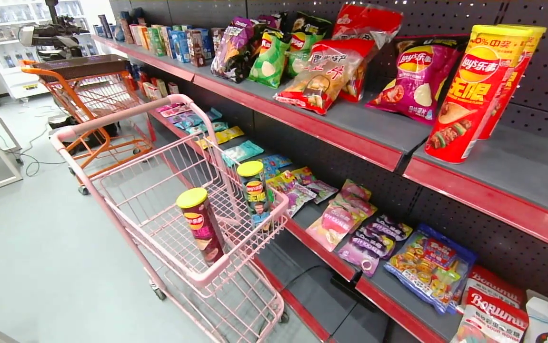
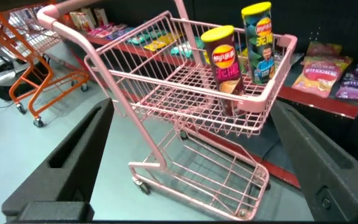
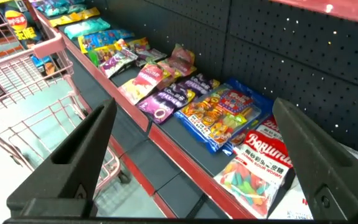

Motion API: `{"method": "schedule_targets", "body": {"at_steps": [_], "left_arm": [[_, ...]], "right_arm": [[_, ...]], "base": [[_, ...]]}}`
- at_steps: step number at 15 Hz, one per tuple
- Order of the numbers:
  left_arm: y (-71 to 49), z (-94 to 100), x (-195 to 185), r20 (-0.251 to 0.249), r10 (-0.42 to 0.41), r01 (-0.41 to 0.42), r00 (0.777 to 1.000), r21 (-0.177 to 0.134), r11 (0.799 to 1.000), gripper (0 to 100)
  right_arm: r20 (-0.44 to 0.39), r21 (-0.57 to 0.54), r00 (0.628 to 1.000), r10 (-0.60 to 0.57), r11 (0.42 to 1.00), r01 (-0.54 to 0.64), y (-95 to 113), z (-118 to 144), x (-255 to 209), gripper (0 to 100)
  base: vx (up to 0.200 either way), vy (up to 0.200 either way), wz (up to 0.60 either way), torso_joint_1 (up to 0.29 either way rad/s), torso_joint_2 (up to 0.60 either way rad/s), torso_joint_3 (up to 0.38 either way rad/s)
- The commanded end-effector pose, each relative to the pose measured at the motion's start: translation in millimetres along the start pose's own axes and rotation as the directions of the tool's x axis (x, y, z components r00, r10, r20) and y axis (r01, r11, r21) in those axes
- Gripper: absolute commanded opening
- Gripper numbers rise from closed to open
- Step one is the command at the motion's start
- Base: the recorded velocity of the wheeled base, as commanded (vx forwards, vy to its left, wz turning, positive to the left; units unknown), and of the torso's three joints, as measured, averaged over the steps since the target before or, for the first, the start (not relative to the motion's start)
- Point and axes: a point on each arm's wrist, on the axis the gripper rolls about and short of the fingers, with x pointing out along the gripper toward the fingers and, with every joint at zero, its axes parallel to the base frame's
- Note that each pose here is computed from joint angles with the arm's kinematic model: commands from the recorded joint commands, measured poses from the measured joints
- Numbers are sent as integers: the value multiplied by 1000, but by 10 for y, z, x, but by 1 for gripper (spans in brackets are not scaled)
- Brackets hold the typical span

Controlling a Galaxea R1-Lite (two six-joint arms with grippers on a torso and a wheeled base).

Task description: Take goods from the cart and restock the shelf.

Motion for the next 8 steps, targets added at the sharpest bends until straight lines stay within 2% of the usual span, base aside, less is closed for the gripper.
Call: {"method": "schedule_targets", "body": {"at_steps": [1,2,3,4,5,6,7,8], "left_arm": [[103,591,118,-16,2,-3,1000,-87,996,100],[189,1016,317,-32,6,-12,999,-193,981,100],[289,1437,594,-45,32,-42,998,-246,968,100],[354,1622,850,-83,57,-77,995,-262,962,100],[376,1613,1043,-139,51,-86,989,-256,963,100],[390,1499,1318,-219,36,-94,975,-258,962,100],[387,1234,1632,-289,20,-99,957,-260,960,100],[384,1092,1796,-308,11,-95,951,-261,961,100]], "right_arm": [[-1,-1,1000,1,1000,-1,0,0,1,100],[-1,1,1000,1,1000,-1,0,0,1,100],[-1,-1,1000,1,1000,-1,0,0,1,100],[-3,-1,1000,1,1000,-1,0,-4,2,100],[-1,-1,1000,1,1000,-1,0,0,1,100],[-1,1,1000,1,1000,-1,0,0,1,100],[-1,1,1000,1,1000,-1,0,0,1,100],[-3,1,1000,1,1000,-1,0,-4,2,100]], "base": [[0,0,0,-51,168,115],[0,0,0,-32,95,61],[0,0,0,-12,51,32],[0,0,0,0,0,0],[0,0,0,0,0,0],[0,0,0,0,0,0],[0,0,0,0,0,0],[0,0,0,0,0,0]]}}
